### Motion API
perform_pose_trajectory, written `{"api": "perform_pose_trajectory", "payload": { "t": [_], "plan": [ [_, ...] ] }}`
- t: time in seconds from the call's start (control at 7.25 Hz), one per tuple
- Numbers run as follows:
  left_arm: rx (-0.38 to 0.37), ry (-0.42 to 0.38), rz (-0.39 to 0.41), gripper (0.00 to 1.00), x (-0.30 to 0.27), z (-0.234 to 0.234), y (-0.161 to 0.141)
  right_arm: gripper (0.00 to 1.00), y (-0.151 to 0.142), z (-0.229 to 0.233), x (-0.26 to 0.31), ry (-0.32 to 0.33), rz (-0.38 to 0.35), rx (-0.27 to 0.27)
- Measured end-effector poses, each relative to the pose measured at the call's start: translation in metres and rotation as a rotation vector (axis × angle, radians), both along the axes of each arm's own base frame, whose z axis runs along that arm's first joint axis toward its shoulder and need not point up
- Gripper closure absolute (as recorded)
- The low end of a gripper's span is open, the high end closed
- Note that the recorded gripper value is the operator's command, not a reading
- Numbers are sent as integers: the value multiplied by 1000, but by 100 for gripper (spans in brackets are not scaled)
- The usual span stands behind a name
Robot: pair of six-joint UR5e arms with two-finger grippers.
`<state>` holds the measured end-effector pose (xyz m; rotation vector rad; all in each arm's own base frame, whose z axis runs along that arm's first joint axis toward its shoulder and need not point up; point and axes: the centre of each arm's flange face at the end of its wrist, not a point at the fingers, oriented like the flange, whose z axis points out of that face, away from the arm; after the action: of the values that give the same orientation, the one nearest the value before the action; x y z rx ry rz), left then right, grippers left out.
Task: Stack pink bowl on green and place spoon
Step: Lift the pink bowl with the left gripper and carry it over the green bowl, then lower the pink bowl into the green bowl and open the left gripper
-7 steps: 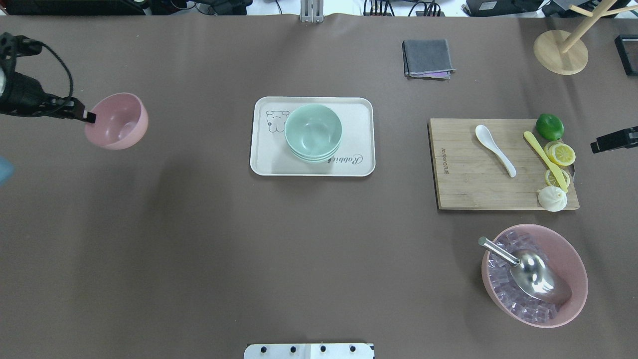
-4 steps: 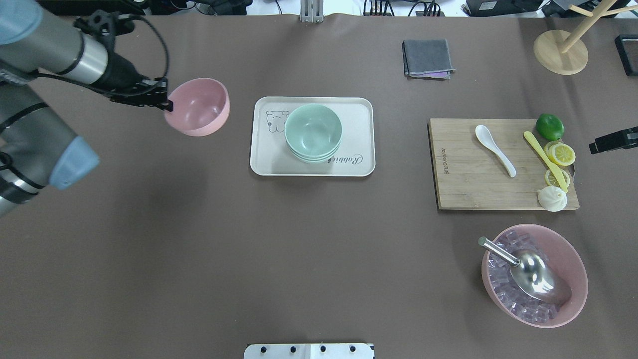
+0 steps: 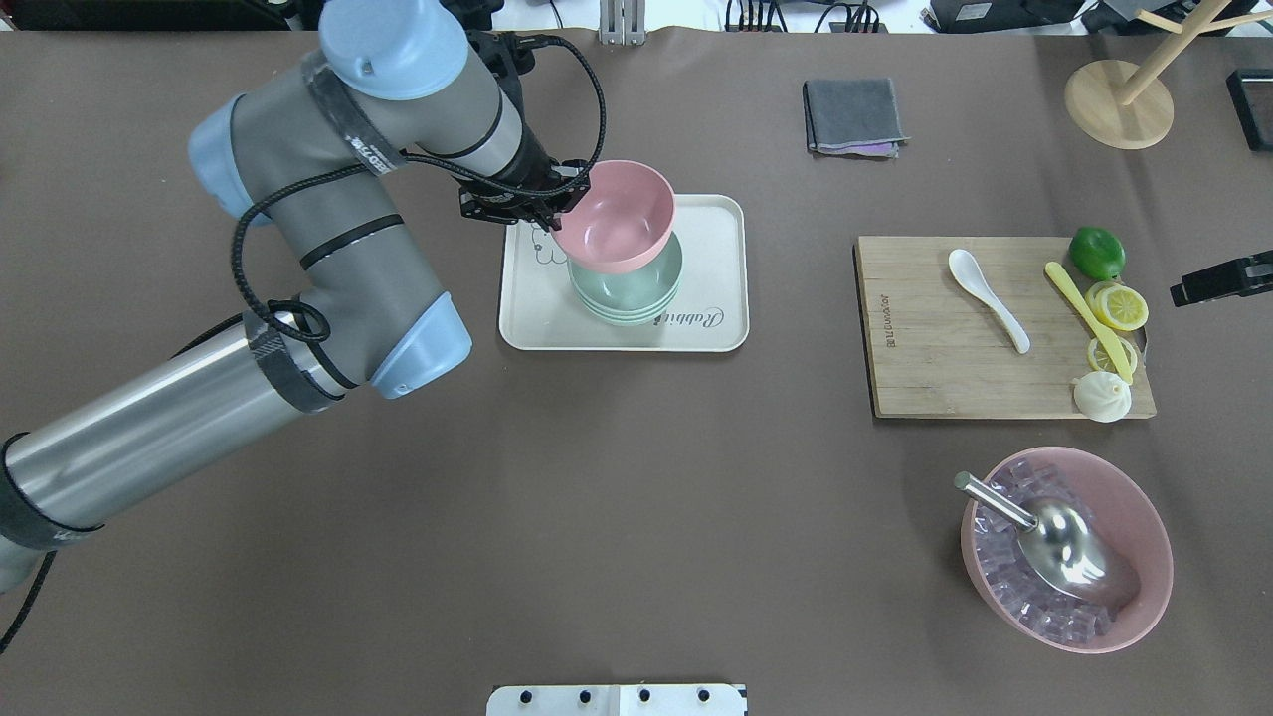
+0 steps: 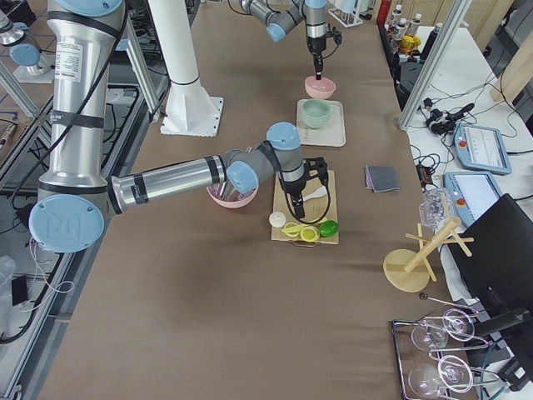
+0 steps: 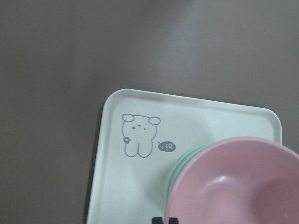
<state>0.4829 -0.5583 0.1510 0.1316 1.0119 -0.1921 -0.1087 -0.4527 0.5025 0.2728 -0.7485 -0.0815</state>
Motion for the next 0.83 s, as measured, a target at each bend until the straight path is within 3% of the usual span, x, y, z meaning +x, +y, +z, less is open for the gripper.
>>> {"api": "perform_pose_trajectory", "payload": {
  "t": [0.83],
  "plan": [
    [-3, -65, -26, 100, 42, 17, 7, 0, -1, 0, 0, 0, 0, 0]
  ]
}}
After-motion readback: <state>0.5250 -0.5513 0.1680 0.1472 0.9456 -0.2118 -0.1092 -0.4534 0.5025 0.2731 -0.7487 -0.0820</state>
